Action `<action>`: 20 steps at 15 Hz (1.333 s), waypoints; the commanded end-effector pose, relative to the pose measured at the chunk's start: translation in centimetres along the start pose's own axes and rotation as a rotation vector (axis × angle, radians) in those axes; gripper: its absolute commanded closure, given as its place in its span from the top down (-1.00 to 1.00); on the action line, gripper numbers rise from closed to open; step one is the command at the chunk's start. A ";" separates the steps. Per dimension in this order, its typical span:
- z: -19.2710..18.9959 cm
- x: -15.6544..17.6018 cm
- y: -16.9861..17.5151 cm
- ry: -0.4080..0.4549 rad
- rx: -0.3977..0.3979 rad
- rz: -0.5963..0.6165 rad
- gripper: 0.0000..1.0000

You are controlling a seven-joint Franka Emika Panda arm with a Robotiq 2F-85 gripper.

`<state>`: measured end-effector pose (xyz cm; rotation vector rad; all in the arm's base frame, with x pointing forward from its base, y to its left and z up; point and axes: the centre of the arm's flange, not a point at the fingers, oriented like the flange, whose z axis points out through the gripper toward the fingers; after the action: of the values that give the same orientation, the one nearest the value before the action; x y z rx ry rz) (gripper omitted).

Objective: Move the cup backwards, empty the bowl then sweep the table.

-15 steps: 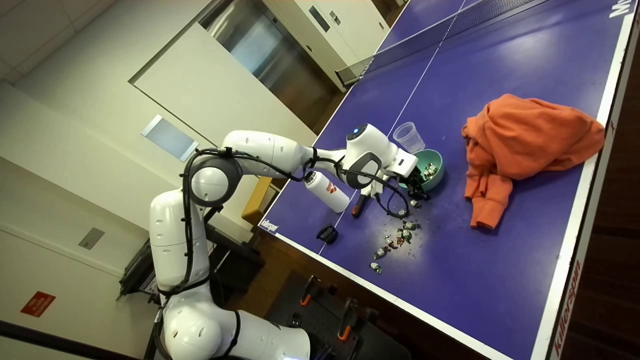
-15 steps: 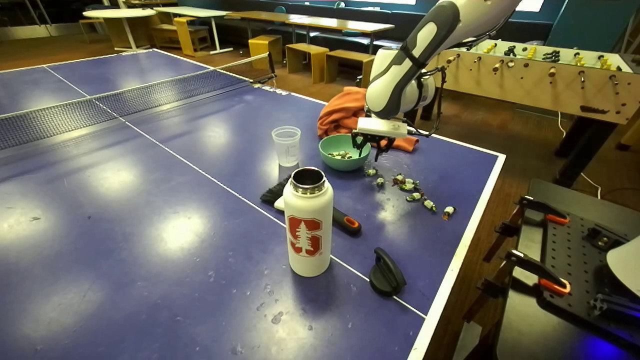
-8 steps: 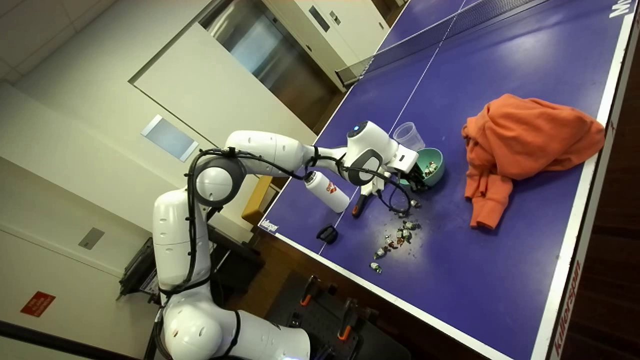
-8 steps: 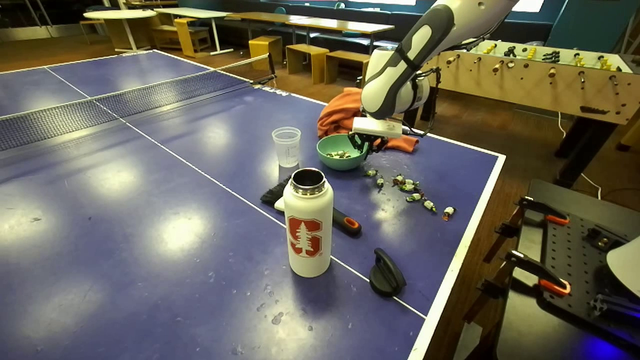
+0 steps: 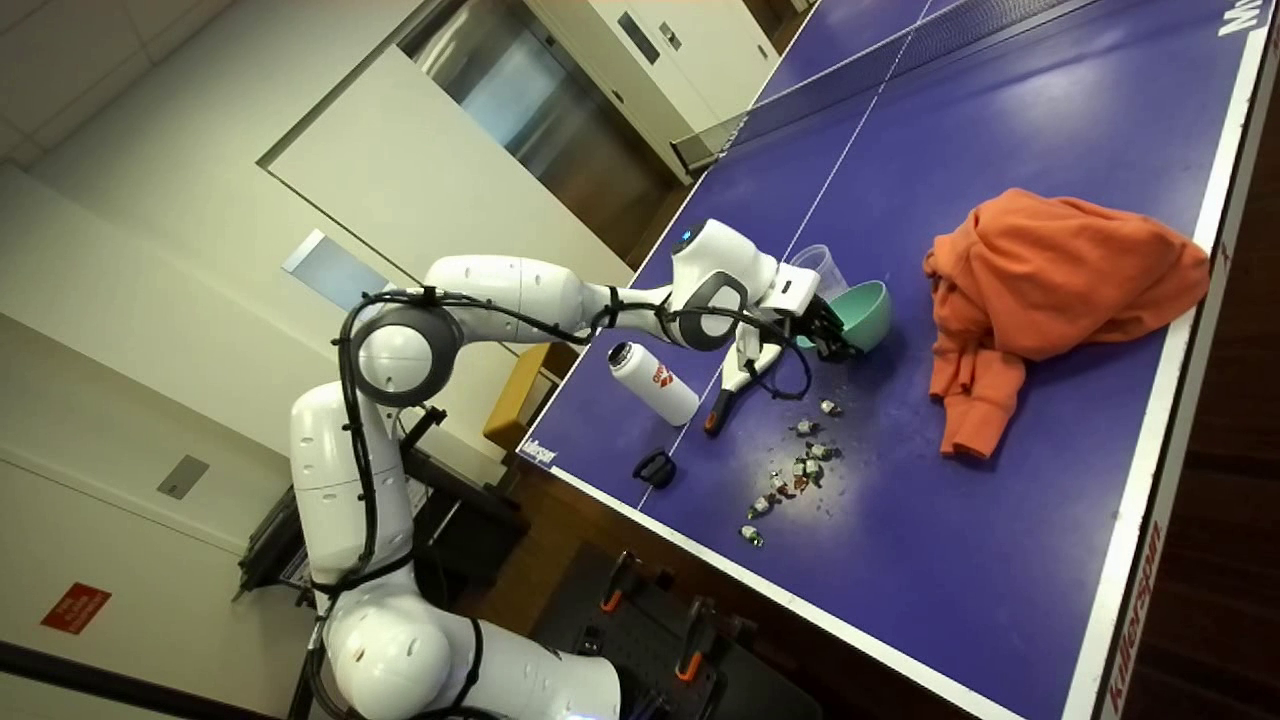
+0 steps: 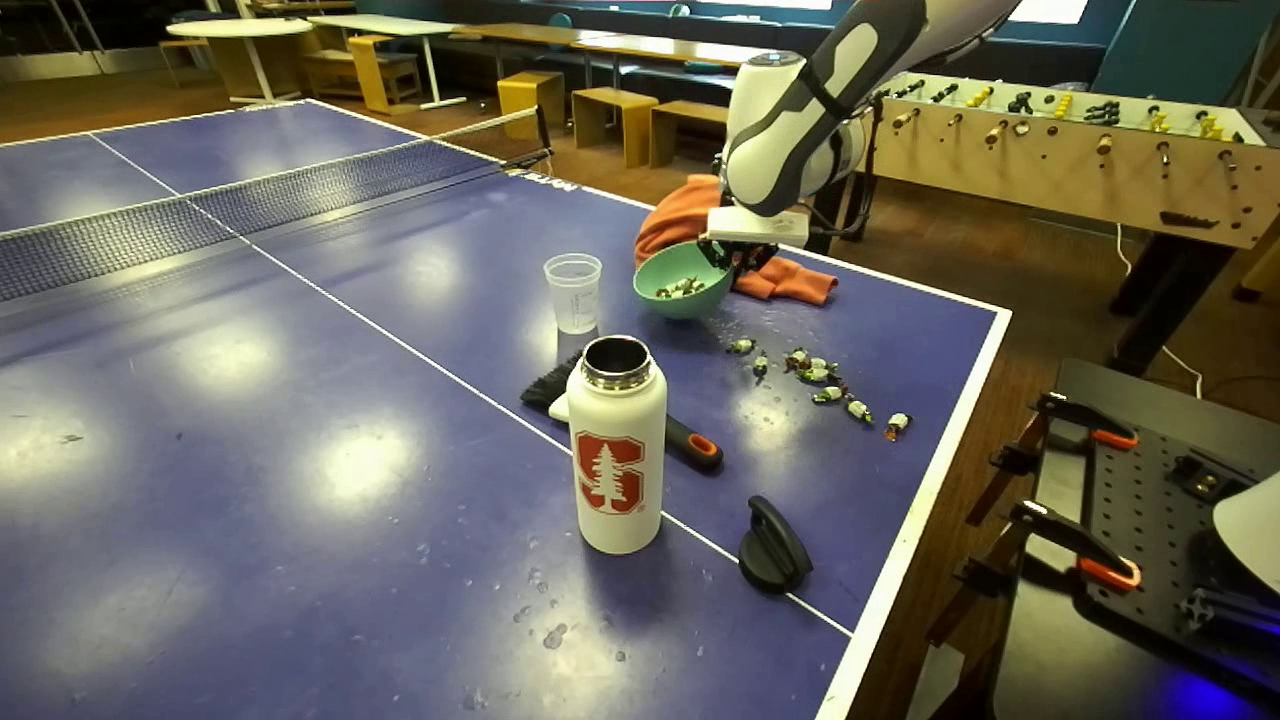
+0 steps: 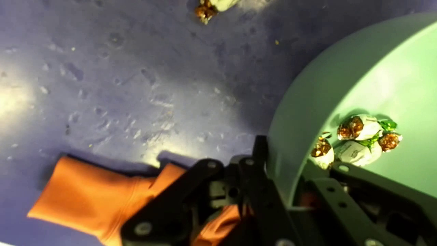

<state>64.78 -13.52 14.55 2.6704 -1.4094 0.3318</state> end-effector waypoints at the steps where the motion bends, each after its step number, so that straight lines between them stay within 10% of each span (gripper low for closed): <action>1: -5.6 -0.1 0.9 0.052 -0.102 -0.044 -0.95; 20: -7.0 -10.3 -4.6 0.465 -0.816 -0.351 -0.95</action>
<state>61.58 -2.00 19.18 2.0209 -0.7174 0.2426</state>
